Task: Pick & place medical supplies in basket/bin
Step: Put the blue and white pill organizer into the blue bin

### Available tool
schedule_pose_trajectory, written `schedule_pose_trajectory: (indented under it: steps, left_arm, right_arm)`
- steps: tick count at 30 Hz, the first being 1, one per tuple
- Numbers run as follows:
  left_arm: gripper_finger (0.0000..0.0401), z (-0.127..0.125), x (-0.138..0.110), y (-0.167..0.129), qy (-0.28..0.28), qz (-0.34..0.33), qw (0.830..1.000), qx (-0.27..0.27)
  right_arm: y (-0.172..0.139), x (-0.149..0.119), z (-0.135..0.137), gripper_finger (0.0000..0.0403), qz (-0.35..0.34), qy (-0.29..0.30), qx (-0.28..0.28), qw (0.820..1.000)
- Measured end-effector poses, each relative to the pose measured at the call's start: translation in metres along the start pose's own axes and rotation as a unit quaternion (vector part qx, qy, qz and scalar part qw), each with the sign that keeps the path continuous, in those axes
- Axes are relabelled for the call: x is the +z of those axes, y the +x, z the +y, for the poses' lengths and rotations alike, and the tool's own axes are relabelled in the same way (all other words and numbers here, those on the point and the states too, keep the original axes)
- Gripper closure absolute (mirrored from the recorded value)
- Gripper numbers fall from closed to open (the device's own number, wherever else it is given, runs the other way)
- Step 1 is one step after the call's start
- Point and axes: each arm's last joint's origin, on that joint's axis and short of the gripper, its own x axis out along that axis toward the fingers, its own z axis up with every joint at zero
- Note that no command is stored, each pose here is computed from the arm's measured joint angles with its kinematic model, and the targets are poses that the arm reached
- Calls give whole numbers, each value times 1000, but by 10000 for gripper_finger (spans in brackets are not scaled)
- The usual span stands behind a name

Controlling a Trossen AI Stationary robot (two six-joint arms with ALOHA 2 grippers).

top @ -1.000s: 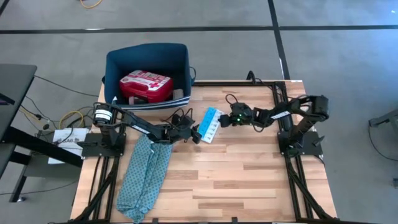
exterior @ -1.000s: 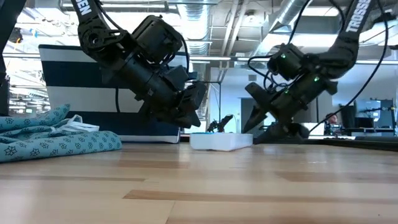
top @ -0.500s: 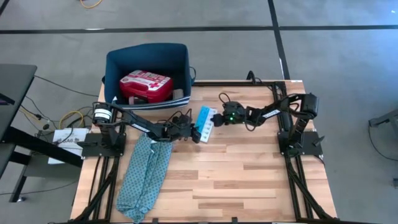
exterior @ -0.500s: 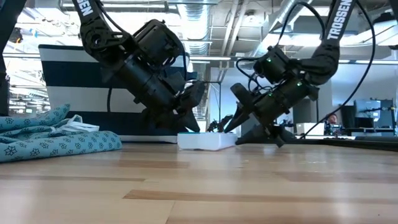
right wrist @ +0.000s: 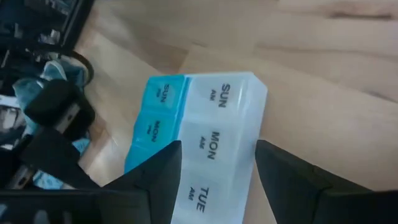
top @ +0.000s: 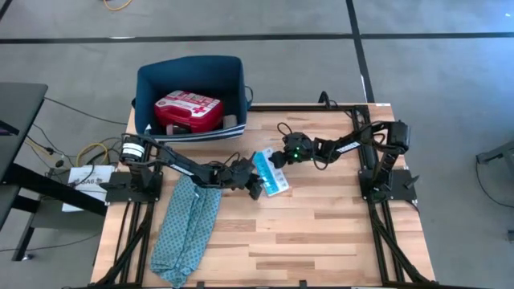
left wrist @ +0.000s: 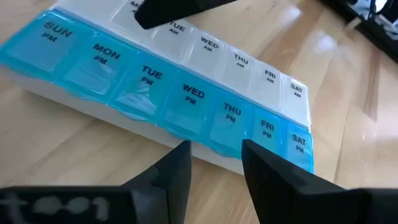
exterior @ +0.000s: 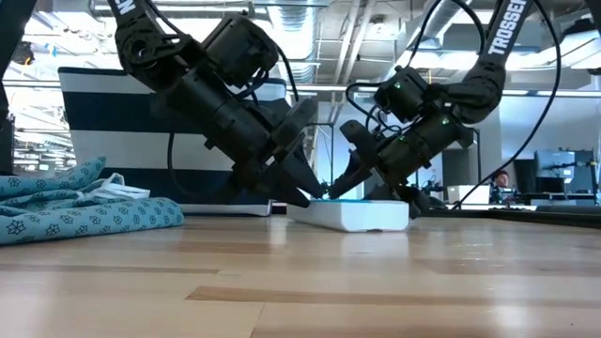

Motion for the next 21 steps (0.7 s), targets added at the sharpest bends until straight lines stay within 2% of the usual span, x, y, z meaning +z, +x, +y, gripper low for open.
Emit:
schedule_pose_trajectory:
  steps: [7, 11, 16, 21]
  left_arm:
    - [271, -2, -4, -2, 7, -12, 1000, 25]
    - [271, 2, -3, -1, -6, -4, 999, 37]
    - [271, 3, -7, -3, -4, 15, 999, 47]
    - [271, -2, -13, -5, 9, 21, 999, 48]
  right_arm:
    - [0, -15, 8, 204, 38, -31, -7, 999]
    - [1, -22, 14, 205, 41, -27, -1, 999]
    - [1, -32, 23, 202, 53, -29, 24, 998]
    - [1, -29, 29, 204, 32, -33, 58, 997]
